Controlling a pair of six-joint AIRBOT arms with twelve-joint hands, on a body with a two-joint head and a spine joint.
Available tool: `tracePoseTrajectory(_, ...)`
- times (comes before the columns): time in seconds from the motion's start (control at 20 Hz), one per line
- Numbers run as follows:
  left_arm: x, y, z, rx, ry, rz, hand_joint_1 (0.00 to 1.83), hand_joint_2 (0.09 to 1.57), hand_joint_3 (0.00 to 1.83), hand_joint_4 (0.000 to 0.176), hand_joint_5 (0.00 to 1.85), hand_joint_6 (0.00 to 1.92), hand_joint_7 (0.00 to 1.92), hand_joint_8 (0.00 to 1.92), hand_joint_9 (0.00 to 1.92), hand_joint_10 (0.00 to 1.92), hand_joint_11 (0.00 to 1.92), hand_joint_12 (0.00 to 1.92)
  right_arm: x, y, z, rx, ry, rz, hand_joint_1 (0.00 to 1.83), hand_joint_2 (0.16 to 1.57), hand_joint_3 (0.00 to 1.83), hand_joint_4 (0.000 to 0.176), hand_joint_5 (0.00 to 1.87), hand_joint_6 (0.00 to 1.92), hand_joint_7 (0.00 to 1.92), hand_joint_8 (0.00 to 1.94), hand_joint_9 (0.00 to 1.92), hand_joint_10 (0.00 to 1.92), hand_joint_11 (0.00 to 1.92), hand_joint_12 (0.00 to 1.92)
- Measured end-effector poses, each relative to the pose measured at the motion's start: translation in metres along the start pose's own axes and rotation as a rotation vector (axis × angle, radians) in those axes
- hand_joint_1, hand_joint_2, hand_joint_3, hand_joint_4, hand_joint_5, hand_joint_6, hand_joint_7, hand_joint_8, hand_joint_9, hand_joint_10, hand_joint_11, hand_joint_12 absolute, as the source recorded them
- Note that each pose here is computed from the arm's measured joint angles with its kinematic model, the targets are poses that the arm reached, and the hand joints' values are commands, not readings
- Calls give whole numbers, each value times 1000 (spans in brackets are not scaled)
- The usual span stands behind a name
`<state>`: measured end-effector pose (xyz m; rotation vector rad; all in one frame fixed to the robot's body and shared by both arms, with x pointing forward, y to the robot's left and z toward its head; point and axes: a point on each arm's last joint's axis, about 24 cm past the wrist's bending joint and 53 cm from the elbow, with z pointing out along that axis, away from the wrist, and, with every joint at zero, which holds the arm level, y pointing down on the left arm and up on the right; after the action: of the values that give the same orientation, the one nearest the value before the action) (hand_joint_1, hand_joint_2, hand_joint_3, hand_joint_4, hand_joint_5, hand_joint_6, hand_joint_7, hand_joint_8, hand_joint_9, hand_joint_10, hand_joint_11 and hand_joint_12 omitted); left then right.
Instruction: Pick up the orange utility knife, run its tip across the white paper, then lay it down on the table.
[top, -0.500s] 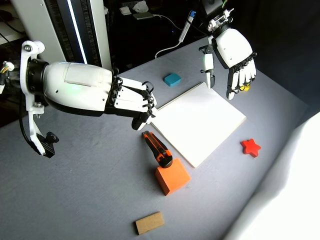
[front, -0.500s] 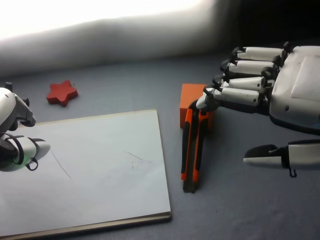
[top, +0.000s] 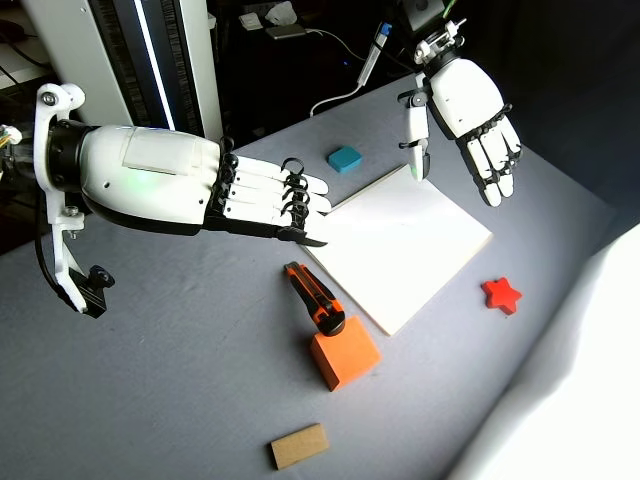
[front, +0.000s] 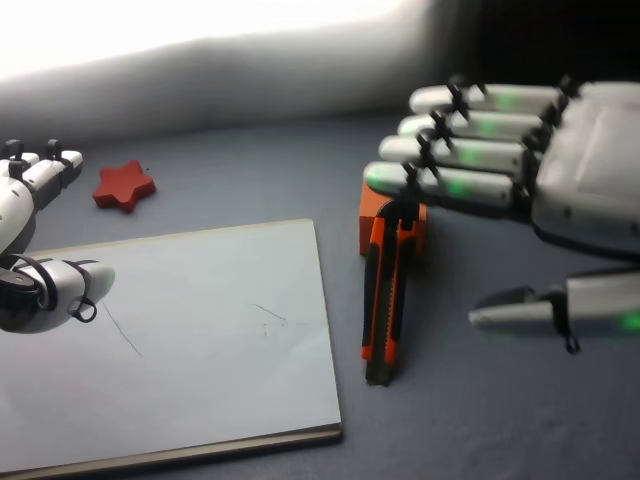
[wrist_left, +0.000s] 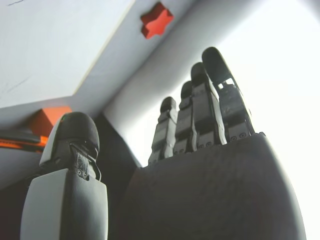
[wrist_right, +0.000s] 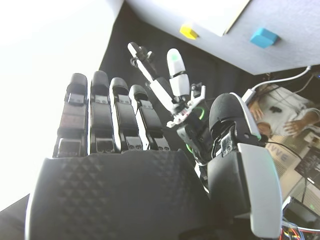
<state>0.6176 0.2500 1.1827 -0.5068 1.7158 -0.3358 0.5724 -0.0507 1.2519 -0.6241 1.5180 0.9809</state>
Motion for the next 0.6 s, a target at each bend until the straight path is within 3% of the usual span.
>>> tracePoseTrajectory(0.15,1,0,0,-4,-1,-3,314,1289,1,86,0,0,61,0,157,2,0,980,-1,-3,10,-6,19,53,252,1221,0,0,0,0,38,6,0,162,0,2)
tracePoseTrajectory(0.25,3,1,-3,-8,-1,-19,374,1267,0,92,0,0,71,4,167,5,0,954,16,-8,15,-38,102,30,526,1177,0,0,0,0,3,0,0,19,0,0)
tracePoseTrajectory(0.4,10,6,-12,-38,1,-25,422,1250,0,100,0,0,63,1,168,4,0,961,13,-11,23,-89,147,24,866,1113,0,0,0,0,0,0,0,0,0,0)
tracePoseTrajectory(0.5,7,10,-13,-53,-12,-23,409,1255,0,95,0,0,50,1,160,0,0,934,18,-8,31,-111,175,24,990,1115,0,0,0,0,0,0,0,0,0,0)
tracePoseTrajectory(0.6,8,11,-13,-57,-11,-27,411,1255,0,95,0,0,67,3,170,4,0,941,26,-5,41,-109,219,72,1144,1072,0,0,0,0,0,0,0,0,0,0)
